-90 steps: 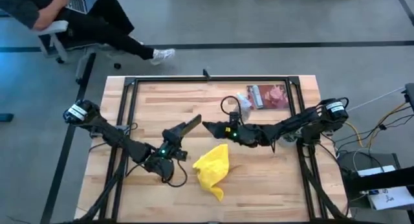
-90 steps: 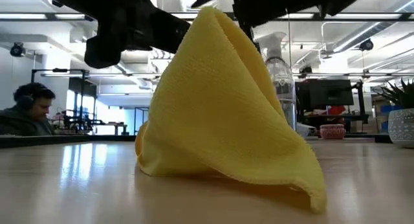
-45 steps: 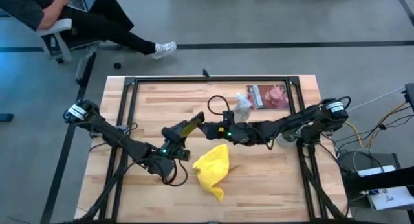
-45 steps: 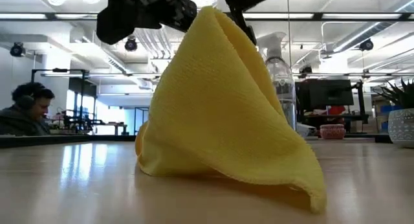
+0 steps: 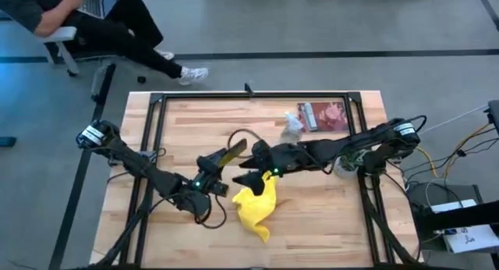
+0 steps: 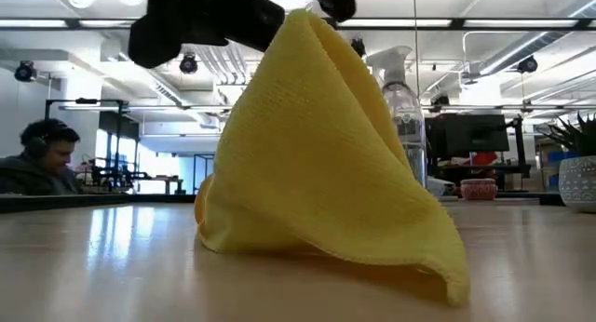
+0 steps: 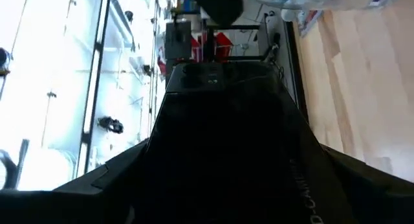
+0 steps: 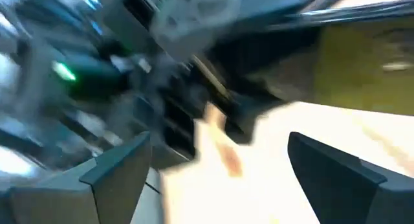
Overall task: Apply microfiber cloth
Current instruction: Wipe the black cellphone with the yellow microfiber cloth
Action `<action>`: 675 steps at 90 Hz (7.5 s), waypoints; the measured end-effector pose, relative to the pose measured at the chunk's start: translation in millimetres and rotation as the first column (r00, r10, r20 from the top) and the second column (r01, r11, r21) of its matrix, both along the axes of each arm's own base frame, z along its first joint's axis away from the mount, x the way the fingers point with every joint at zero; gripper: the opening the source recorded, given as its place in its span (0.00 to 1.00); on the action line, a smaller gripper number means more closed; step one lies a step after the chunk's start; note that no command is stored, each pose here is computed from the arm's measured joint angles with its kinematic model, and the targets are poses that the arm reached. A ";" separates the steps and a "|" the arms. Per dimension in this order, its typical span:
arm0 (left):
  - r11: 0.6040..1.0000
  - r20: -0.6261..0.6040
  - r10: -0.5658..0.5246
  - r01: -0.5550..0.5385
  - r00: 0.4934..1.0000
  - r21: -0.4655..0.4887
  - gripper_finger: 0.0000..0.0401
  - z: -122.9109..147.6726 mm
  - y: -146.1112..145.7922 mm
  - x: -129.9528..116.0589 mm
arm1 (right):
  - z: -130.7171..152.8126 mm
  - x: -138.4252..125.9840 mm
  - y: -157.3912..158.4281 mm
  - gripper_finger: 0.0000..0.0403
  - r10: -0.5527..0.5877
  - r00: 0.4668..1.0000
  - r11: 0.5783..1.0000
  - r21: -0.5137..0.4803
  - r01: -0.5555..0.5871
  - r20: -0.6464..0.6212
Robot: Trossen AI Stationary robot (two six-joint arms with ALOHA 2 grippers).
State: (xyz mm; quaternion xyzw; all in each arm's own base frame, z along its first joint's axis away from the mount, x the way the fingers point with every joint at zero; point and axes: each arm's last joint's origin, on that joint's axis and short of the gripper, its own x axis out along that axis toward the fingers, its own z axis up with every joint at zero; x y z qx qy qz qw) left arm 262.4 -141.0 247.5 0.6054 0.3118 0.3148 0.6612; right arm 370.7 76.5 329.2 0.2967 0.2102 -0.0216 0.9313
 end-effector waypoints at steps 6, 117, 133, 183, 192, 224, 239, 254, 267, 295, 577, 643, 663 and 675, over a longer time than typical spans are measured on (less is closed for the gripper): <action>1.000 0.001 -0.030 0.030 1.000 -0.001 0.79 0.0 -7.7 -4.3 | 0.7 -4.2 8.1 0.84 0.060 0.997 0.992 -0.109 -0.064 -0.045; 0.949 -0.396 -0.118 0.221 0.911 0.226 0.79 -106.0 -55.0 -0.3 | -142.5 -34.5 77.4 0.84 -0.078 0.994 0.608 -0.794 -0.010 -0.072; 0.943 -0.425 -0.132 0.245 0.895 0.225 0.79 -106.5 -55.4 0.1 | -128.4 -27.2 79.8 0.84 -0.015 0.993 0.456 -0.884 -0.098 -0.118; 0.950 -0.377 -0.181 0.260 0.909 0.171 0.79 -85.3 -68.3 13.3 | -116.3 -6.8 53.6 0.47 0.232 0.920 0.475 -0.788 -0.392 -0.317; 0.949 -0.381 -0.195 0.272 0.904 0.161 0.79 -85.6 -68.9 13.4 | -112.5 -5.5 54.5 0.35 0.246 0.914 0.471 -0.784 -0.404 -0.323; 0.957 -0.321 -0.222 0.269 0.921 0.109 0.84 -81.6 -71.0 16.3 | -111.5 -6.7 52.2 0.06 0.242 0.900 0.463 -0.772 -0.435 -0.362; 0.977 -0.152 -0.210 0.213 0.966 0.006 0.86 -80.5 -69.9 16.8 | -107.1 -9.9 51.9 0.03 0.200 0.885 0.394 -0.793 -0.465 -0.419; 0.972 0.029 -0.198 0.200 0.980 -0.124 0.86 -76.7 -71.6 14.2 | -97.3 -13.0 51.9 0.03 0.171 0.865 0.346 -0.794 -0.501 -0.471; 0.943 0.193 -0.176 0.222 0.965 -0.249 0.86 -71.9 -76.0 11.7 | -90.6 -17.0 50.1 0.03 0.095 0.858 0.275 -0.815 -0.510 -0.505; 0.833 0.449 -0.059 0.292 0.892 -0.470 0.86 -71.0 -80.9 -1.7 | -74.5 -34.7 63.6 0.03 -0.065 0.855 0.123 -0.854 -0.505 -0.514; 0.134 0.495 0.018 0.489 0.869 -0.862 0.02 -89.4 3.2 93.0 | -155.7 -75.2 82.0 0.03 -0.085 0.778 -0.319 -0.722 -0.614 -0.623; 0.250 0.437 -0.070 0.440 0.897 -0.863 0.02 -79.5 -10.2 64.9 | -144.1 -66.8 86.1 0.03 -0.032 0.790 -0.355 -0.732 -0.581 -0.612; 0.314 0.480 -0.039 0.467 0.876 -0.827 0.02 -73.4 16.4 79.2 | -135.8 -62.0 89.5 0.03 -0.003 0.797 -0.359 -0.743 -0.565 -0.604; 0.344 0.483 -0.034 0.464 0.875 -0.817 0.02 -72.3 28.1 83.7 | -132.4 -60.5 90.3 0.03 -0.003 0.796 -0.372 -0.738 -0.563 -0.605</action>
